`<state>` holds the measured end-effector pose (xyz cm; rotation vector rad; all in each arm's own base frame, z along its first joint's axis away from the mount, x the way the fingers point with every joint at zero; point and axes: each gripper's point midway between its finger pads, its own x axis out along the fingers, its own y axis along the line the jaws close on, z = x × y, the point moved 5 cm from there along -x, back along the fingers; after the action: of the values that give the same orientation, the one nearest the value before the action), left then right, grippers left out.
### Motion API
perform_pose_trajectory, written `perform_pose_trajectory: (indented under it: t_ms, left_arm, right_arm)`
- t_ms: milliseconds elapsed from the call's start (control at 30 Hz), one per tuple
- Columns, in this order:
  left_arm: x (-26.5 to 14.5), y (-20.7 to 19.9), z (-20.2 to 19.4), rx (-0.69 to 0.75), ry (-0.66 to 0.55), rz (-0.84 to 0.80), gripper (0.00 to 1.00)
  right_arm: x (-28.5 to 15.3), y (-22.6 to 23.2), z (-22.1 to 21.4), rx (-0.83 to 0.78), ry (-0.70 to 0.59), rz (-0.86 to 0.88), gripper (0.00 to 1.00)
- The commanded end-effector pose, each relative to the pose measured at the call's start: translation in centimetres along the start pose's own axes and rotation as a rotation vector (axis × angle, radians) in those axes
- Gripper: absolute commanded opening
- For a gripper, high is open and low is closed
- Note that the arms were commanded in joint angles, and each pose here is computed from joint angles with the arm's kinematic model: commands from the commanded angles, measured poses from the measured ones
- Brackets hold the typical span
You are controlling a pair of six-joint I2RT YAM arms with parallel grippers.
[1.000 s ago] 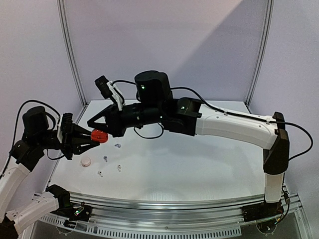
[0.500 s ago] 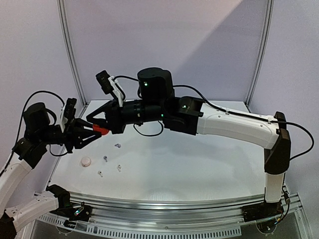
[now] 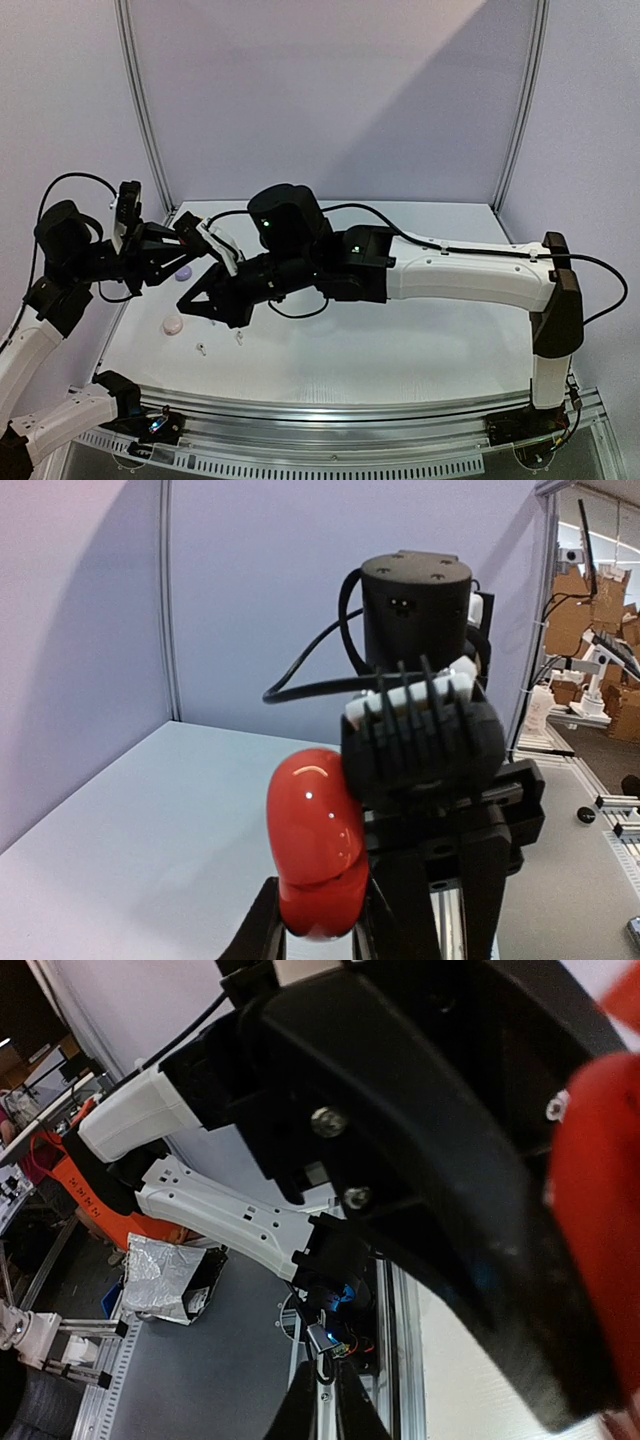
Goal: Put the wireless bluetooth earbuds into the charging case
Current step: Pass from the left arm to the right
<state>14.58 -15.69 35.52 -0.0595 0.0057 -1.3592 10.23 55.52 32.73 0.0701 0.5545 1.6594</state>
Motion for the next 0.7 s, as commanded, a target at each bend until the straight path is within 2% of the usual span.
perform_pose_trajectory:
  t_ms: [0,133,300,467,600,667]
  left_arm:
    - [-0.1,-0.6,1.0,0.034,-0.016,-0.021,0.00]
    - [-0.2,-0.8,1.0,0.051,-0.012,-0.026,0.00]
    - [-0.4,-1.3,0.4,0.075,0.015,-0.050,0.00]
    - [-0.6,-2.3,-0.3,0.167,0.060,-0.111,0.00]
    - [-0.7,-2.9,-0.2,0.205,0.075,-0.136,0.00]
    - [-0.7,-3.1,-0.2,0.191,0.075,-0.153,0.00]
  right_arm:
    - [-2.8,0.9,2.5,-0.065,-0.025,-0.048,0.13]
    - [-6.0,2.3,3.9,-0.141,-0.062,-0.080,0.29]
    - [-10.3,3.1,5.4,-0.229,-0.127,-0.166,0.60]
    - [-10.3,2.9,6.7,-0.343,-0.100,-0.157,0.97]
    - [-8.1,1.2,5.8,-0.381,-0.001,-0.194,0.99]
    - [-7.3,0.5,5.7,-0.415,-0.007,-0.214,0.99]
